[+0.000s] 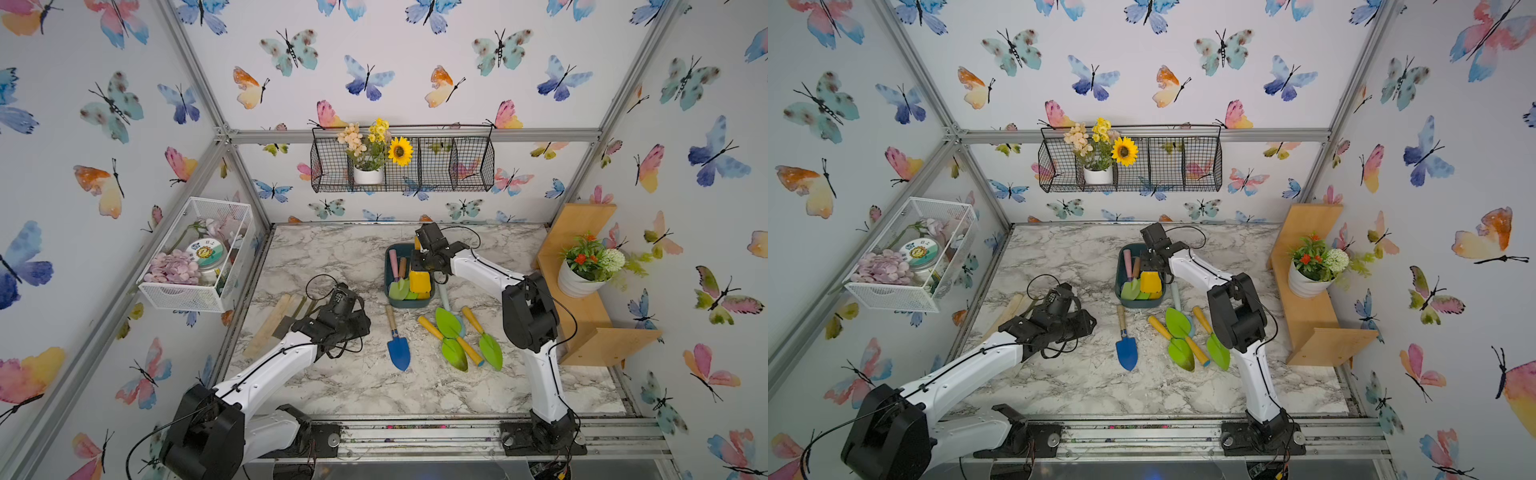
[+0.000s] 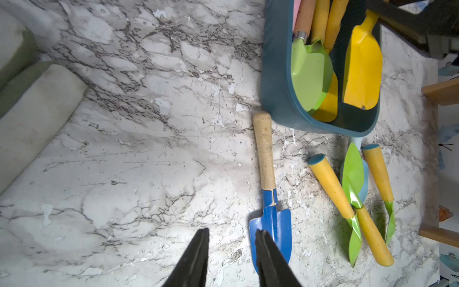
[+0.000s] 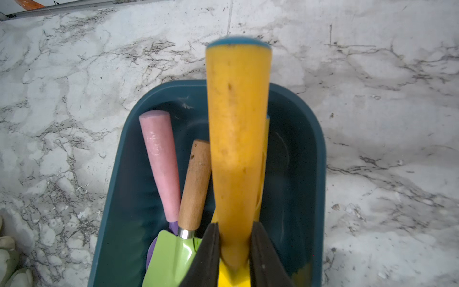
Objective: Put the shovel into the storage box
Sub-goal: Place the shovel in the storage box.
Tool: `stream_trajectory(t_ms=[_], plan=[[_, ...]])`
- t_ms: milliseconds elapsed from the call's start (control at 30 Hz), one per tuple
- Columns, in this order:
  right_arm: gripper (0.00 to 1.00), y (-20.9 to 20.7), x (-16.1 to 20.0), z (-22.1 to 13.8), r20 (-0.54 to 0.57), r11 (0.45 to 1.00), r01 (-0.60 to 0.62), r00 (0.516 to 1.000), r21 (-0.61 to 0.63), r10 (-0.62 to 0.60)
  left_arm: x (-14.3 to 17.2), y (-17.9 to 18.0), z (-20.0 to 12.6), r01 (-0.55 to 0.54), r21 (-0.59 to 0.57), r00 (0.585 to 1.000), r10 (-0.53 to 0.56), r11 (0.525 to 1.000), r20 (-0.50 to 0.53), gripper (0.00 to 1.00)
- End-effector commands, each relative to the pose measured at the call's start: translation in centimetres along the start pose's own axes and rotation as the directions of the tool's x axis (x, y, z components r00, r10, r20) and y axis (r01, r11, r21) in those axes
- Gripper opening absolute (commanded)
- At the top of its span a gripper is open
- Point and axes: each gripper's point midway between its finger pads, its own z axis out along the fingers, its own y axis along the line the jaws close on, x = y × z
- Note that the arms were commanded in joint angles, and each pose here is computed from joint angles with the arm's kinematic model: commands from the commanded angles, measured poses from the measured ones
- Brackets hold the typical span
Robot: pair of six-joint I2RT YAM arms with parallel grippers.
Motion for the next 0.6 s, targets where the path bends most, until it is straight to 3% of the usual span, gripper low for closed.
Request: stream_trajectory(t_ms=[0, 267, 567], plan=[[0.22, -1.0, 0.3, 0.6, 0.012, 0.999, -0.031, 0.999, 0.038, 0.031, 0.8, -0.1, 0.1, -0.002, 0.018, 1.0, 0.003, 1.0, -0.026, 0.38], [0.24, -1.9, 1.1, 0.5, 0.001, 0.996, -0.045, 0.999, 0.071, 0.045, 0.8, -0.2, 0.2, -0.004, 0.017, 1.0, 0.004, 1.0, -0.03, 0.38], [0.36, -1.8, 0.0, -0.7, 0.028, 0.996, -0.04, 0.999, 0.077, 0.038, 0.7, -0.4, 0.3, -0.008, 0.02, 0.999, 0.009, 1.0, -0.032, 0.38]])
